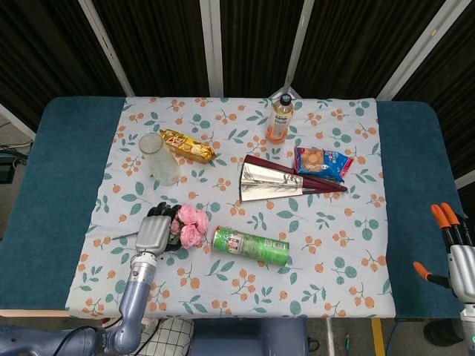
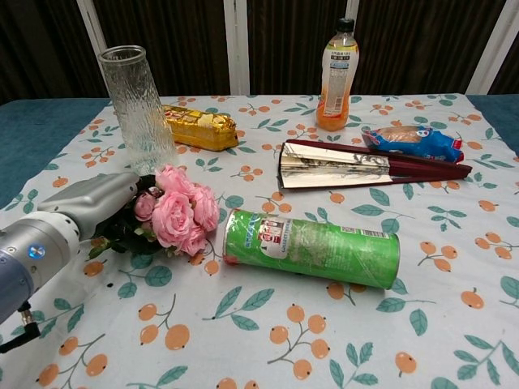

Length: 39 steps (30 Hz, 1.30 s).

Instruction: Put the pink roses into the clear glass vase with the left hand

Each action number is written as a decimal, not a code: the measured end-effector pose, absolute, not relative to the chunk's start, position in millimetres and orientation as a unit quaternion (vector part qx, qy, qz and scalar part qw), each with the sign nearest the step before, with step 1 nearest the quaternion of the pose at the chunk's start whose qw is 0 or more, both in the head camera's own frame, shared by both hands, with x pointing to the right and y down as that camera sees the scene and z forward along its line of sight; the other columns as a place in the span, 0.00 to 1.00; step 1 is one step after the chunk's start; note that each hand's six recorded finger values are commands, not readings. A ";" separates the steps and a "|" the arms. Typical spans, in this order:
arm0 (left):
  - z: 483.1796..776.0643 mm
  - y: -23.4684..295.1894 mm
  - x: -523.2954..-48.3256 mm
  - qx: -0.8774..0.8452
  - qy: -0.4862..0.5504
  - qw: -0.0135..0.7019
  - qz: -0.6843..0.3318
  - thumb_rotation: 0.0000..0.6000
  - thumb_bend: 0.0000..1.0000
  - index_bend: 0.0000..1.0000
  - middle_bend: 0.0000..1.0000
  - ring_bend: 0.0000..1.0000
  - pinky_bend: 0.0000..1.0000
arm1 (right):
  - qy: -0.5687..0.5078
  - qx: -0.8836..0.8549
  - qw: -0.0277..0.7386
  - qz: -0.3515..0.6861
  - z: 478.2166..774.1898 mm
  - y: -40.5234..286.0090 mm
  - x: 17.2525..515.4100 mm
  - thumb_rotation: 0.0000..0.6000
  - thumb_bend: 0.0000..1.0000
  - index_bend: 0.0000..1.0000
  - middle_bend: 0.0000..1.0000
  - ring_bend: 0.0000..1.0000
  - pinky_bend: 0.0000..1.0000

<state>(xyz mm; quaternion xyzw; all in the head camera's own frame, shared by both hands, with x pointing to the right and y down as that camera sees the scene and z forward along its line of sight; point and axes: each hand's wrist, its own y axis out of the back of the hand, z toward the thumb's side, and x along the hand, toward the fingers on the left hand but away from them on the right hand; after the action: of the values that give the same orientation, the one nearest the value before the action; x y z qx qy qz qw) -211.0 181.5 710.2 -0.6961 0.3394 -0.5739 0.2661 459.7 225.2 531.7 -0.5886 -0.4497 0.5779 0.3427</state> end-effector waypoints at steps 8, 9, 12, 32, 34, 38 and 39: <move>703.7 170.3 -206.9 -0.669 0.351 0.311 -0.576 1.00 0.58 0.39 0.51 0.18 0.22 | -0.457 -0.591 0.335 0.574 533.1 225.3 460.3 1.00 0.16 0.10 0.00 0.00 0.01; 702.4 169.3 -206.1 -0.667 0.353 0.315 -0.576 1.00 0.58 0.40 0.52 0.18 0.22 | -0.457 -0.591 0.334 0.575 533.4 225.3 460.8 1.00 0.16 0.10 0.00 0.00 0.01; 695.8 166.5 -202.5 -0.665 0.360 0.328 -0.567 1.00 0.58 0.42 0.54 0.18 0.22 | -0.461 -0.595 0.327 0.571 533.6 225.5 460.4 1.00 0.16 0.13 0.00 0.00 0.01; 549.7 109.6 -181.6 -0.741 0.515 0.331 -0.277 1.00 0.55 0.43 0.56 0.22 0.20 | -0.480 -0.585 0.320 0.570 533.3 224.5 463.5 1.00 0.16 0.13 0.00 0.00 0.01; 535.0 94.6 -186.3 -0.729 0.540 0.336 -0.252 1.00 0.55 0.43 0.56 0.22 0.20 | -0.481 -0.584 0.318 0.572 534.9 224.2 464.3 1.00 0.16 0.13 0.00 0.00 0.01; 509.6 64.7 -197.8 -0.717 0.589 0.323 -0.183 1.00 0.55 0.44 0.56 0.22 0.20 | -0.483 -0.579 0.313 0.577 539.2 223.3 467.0 1.00 0.16 0.14 0.00 0.00 0.01; 505.7 59.1 -200.4 -0.717 0.598 0.316 -0.167 1.00 0.55 0.44 0.56 0.22 0.21 | -0.484 -0.578 0.311 0.579 540.6 222.9 467.8 1.00 0.16 0.14 0.00 0.00 0.01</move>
<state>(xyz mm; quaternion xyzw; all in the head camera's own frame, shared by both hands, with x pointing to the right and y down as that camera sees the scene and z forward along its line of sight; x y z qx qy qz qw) -200.4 59.1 505.7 -0.7171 0.5982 -0.1669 0.3165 467.8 222.9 540.6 -0.5777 -0.4838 0.5790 0.3113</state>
